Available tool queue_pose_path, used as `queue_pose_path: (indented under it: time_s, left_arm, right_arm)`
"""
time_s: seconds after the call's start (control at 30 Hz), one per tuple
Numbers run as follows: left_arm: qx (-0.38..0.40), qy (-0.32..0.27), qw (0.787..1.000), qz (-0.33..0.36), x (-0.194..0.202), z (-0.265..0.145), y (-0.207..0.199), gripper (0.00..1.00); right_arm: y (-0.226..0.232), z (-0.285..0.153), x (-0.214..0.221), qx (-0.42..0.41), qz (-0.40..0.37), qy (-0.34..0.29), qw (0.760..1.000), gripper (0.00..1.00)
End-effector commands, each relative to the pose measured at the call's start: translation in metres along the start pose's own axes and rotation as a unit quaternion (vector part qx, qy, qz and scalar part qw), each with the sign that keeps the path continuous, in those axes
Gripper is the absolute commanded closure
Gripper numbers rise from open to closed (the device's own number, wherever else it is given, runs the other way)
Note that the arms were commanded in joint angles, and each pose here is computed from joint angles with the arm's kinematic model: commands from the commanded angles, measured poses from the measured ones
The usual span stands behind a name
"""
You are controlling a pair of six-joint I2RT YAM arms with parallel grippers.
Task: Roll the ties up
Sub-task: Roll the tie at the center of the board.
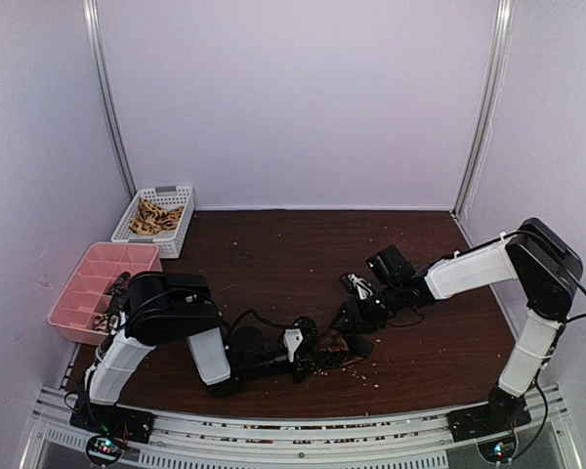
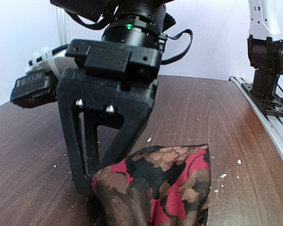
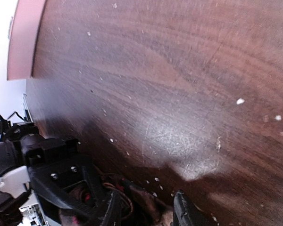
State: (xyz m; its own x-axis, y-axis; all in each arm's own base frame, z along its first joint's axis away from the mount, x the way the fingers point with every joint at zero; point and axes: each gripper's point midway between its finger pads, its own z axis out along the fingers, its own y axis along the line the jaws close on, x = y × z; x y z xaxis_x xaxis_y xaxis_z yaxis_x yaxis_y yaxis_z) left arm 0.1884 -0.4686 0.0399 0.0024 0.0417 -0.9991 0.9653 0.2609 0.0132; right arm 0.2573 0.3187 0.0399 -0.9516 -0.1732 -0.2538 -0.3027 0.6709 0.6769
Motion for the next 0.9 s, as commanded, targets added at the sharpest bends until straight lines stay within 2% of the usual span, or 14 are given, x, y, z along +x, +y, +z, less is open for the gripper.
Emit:
queue_pose_path:
  time_s: [0.0, 0.07, 0.23, 0.47, 0.7, 0.87]
  left_arm:
    - [0.008, 0.072, 0.997, -0.017, 0.054, -0.018, -0.006, 0.8]
    - [0.004, 0.071, 0.997, -0.017, 0.053, -0.018, -0.004, 0.8]
    - [-0.005, 0.076, 0.997, -0.017, 0.056, -0.021, 0.0, 0.8]
    - [-0.012, 0.077, 0.997, -0.015, 0.057, -0.022, 0.002, 0.81]
    - [-0.014, 0.078, 0.997, -0.016, 0.058, -0.022, 0.003, 0.81]
    - [-0.007, 0.077, 0.997, -0.013, 0.056, -0.023, 0.001, 0.84]
  right_arm:
    - [-0.002, 0.016, 0.019, 0.009, -0.011, 0.052, 0.999, 0.62]
    - [-0.002, 0.022, 0.026, 0.003, -0.008, 0.063, 0.998, 0.64]
    - [0.013, 0.01, 0.022, -0.018, -0.016, 0.048, 0.999, 0.99]
    - [0.021, -0.023, 0.014, -0.011, -0.02, 0.002, 1.0, 1.0]
    - [-0.009, -0.015, 0.036, 0.013, 0.004, 0.02, 1.0, 1.0]
    - [-0.032, -0.01, 0.034, 0.039, 0.012, 0.011, 0.999, 1.0]
